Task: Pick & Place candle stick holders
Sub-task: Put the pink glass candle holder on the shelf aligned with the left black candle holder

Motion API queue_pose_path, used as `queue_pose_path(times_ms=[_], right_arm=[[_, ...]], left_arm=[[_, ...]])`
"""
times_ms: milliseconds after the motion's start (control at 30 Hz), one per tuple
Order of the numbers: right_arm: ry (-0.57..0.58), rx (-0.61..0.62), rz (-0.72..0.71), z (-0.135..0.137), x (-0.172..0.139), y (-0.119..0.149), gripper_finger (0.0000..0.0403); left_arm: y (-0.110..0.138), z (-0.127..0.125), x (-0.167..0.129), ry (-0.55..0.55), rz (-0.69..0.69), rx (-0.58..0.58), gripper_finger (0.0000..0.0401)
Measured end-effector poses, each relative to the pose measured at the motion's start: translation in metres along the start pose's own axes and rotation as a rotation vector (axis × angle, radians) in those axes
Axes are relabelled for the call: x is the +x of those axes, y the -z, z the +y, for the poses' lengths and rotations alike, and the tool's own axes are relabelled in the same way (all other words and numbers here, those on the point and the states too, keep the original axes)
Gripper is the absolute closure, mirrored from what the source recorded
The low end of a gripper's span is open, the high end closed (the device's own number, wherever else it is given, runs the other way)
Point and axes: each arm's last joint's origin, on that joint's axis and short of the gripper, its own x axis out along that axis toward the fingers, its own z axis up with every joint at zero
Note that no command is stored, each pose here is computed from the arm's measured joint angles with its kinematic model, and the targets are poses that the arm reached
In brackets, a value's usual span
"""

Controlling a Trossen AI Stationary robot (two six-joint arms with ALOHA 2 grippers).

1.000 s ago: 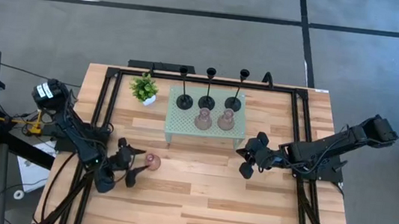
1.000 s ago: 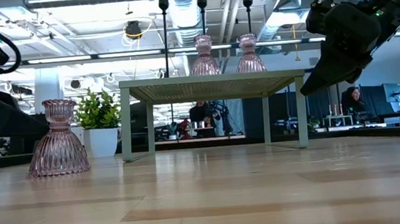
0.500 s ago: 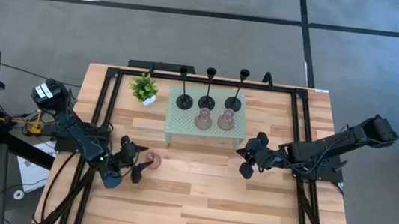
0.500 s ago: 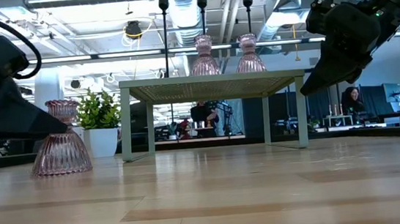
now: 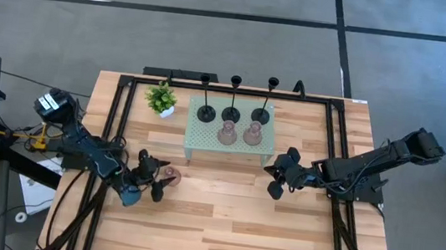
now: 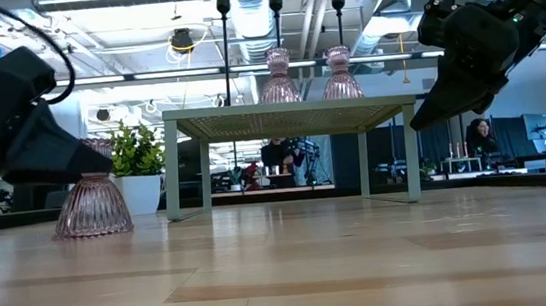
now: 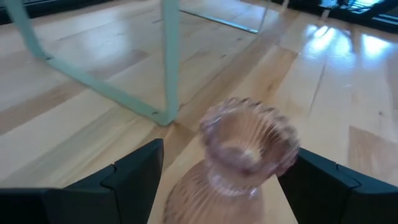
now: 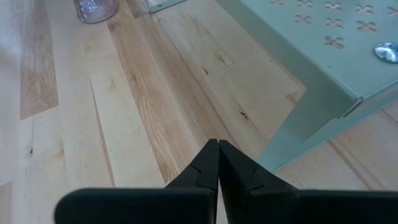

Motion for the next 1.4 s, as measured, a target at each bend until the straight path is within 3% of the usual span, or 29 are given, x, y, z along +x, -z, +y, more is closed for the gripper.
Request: queue_pose_path(times_ms=[433,867,1033,1200,1400], right_arm=[[0.002,-0.001,0.001,0.0,0.0,0.0,0.0403],[0.002,-0.001,0.001,0.0,0.0,0.0,0.0403],[0.002,-0.001,0.002,0.0,0.0,0.0,0.0403],[0.0,-0.001,0.002,0.0,0.0,0.0,0.0403],[-0.001,0.0,0.002,0.0,0.0,0.0,0.0403]], left_arm=[[-0.009,0.001,0.016,0.054,0.068,0.009,0.0111],[-0.01,0.001,0.016,0.048,0.057,0.01,0.0259],[-0.009,-0.001,0.014,0.062,0.06,0.013,0.0274],[-0.011,-0.005,0.007,0.157,0.105,-0.011,0.0257],[-0.027,-0.012,0.0,0.295,0.138,-0.075,0.0275]])
